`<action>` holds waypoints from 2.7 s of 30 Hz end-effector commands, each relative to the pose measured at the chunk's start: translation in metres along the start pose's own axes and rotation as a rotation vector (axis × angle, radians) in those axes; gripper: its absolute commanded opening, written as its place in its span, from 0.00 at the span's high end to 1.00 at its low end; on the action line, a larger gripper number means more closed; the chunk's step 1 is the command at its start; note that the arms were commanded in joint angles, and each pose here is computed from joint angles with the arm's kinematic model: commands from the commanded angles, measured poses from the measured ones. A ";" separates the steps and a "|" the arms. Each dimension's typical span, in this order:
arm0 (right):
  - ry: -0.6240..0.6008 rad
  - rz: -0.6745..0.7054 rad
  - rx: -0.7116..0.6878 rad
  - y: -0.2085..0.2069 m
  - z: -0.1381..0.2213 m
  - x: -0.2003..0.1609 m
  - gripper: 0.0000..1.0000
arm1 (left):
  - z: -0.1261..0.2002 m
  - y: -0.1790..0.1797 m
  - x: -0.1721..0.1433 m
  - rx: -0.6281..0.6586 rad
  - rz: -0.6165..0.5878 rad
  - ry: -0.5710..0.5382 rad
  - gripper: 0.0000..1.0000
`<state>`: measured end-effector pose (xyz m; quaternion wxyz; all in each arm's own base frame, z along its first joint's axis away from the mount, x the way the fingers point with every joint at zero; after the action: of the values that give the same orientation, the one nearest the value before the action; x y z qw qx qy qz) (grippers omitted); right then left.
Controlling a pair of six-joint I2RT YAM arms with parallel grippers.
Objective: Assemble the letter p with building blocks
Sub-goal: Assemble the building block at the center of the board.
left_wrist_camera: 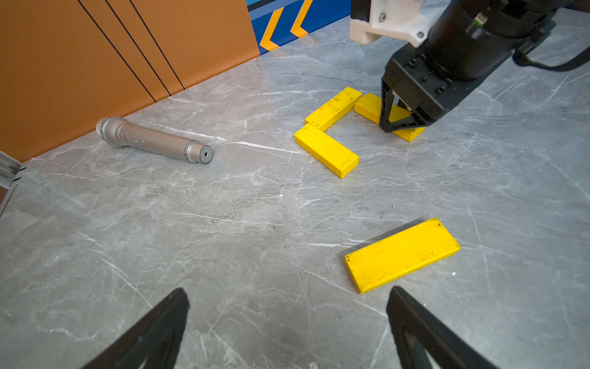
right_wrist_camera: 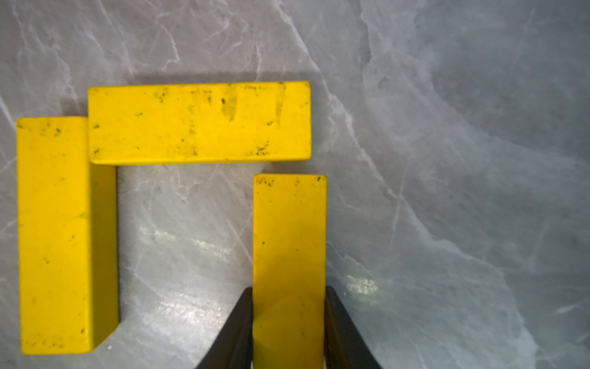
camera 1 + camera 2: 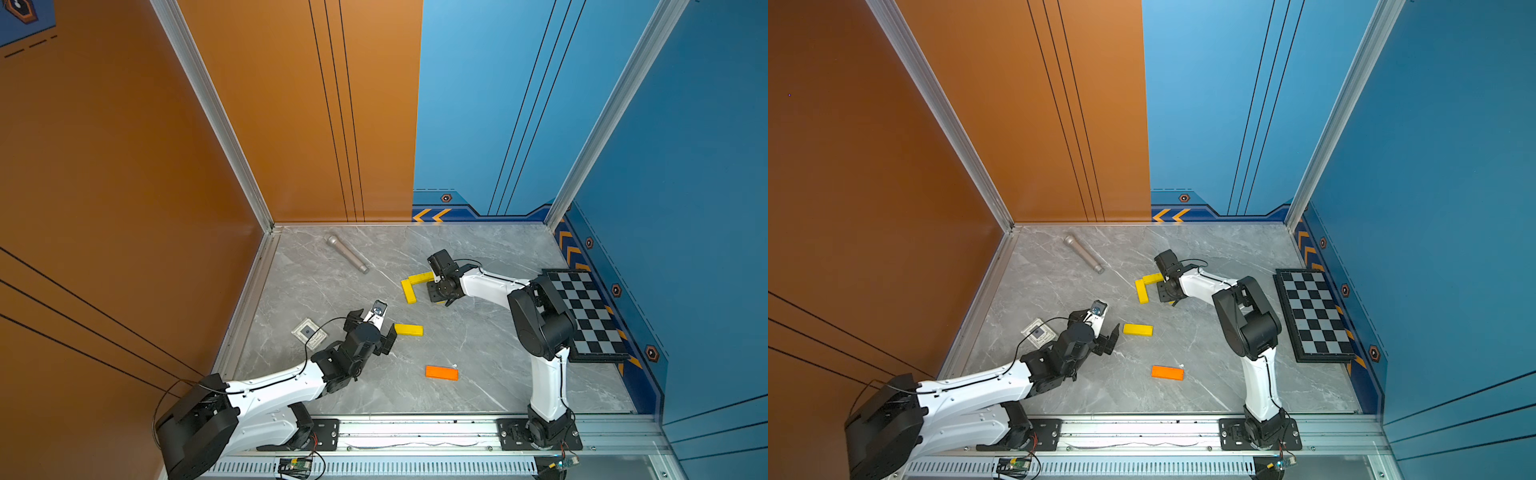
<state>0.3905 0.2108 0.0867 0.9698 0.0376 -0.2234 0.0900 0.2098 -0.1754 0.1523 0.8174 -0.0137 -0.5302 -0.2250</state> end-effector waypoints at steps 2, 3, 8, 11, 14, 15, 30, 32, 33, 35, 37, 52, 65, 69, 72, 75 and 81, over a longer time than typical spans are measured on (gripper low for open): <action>0.052 0.017 -0.017 -0.006 -0.009 -0.006 0.65 | -0.001 0.000 0.007 -0.002 0.008 -0.017 0.01; 0.052 0.017 -0.016 -0.006 -0.008 -0.006 0.65 | -0.001 0.000 0.007 -0.003 0.007 -0.018 0.01; 0.056 0.019 -0.013 -0.006 -0.008 -0.006 0.60 | 0.000 0.001 0.008 -0.001 0.010 -0.021 0.01; 0.060 0.020 -0.013 -0.006 -0.009 -0.008 0.53 | 0.000 0.001 0.008 -0.004 0.010 -0.022 0.01; 0.062 0.023 -0.019 -0.007 -0.010 -0.009 0.50 | 0.000 0.001 0.008 -0.004 0.010 -0.022 0.01; 0.061 0.023 -0.022 -0.007 -0.010 -0.009 0.50 | 0.000 0.001 0.008 -0.003 0.011 -0.022 0.01; -0.105 0.039 0.009 0.002 0.044 -0.003 0.25 | 0.001 0.000 0.009 -0.017 0.003 -0.026 0.01; -0.119 0.029 0.016 0.002 0.051 -0.002 0.24 | 0.001 -0.002 0.009 -0.034 -0.011 -0.026 0.01; -0.125 0.031 0.021 0.002 0.054 -0.003 0.22 | 0.001 -0.003 0.010 -0.048 -0.021 -0.028 0.01; -0.148 0.031 0.023 0.002 0.062 -0.005 0.14 | -0.001 -0.007 0.011 -0.071 -0.049 -0.024 0.01; -0.183 0.033 0.033 0.002 0.071 -0.010 0.00 | -0.004 -0.008 0.013 -0.066 -0.062 -0.019 0.01; -0.355 0.052 0.248 -0.003 0.137 -0.049 0.00 | -0.016 -0.057 0.021 -0.434 -0.247 -0.042 0.01; -0.547 -0.043 0.433 -0.013 0.166 -0.063 0.00 | -0.031 -0.070 0.024 -0.471 -0.384 -0.042 0.01; -0.560 -0.027 0.457 -0.006 0.165 -0.069 0.00 | -0.038 -0.077 0.023 -0.509 -0.417 -0.035 0.01; -0.561 -0.021 0.456 -0.003 0.165 -0.072 0.00 | -0.043 -0.080 0.024 -0.522 -0.430 -0.031 0.01; -0.586 -0.054 0.448 -0.003 0.168 -0.073 0.00 | -0.046 -0.081 0.023 -0.520 -0.433 -0.025 0.01; -0.663 -0.009 0.450 0.002 0.174 -0.082 0.00 | -0.047 -0.083 0.023 -0.556 -0.428 -0.024 0.00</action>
<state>0.2440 0.1830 0.2030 0.8283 0.2816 -0.4684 0.1234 0.2211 -0.2632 0.1279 0.7215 -0.1099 -0.4440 -0.5197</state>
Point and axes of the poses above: each gripper's point midway between its finger pads, its own z axis back along the fingers, its own y axis along the line the jaws close on, x = y × z, the point moved 7 cm from there along z, back along the fingers, and after that the axes turned 3 degrees about -z, right-handed, at the moved point
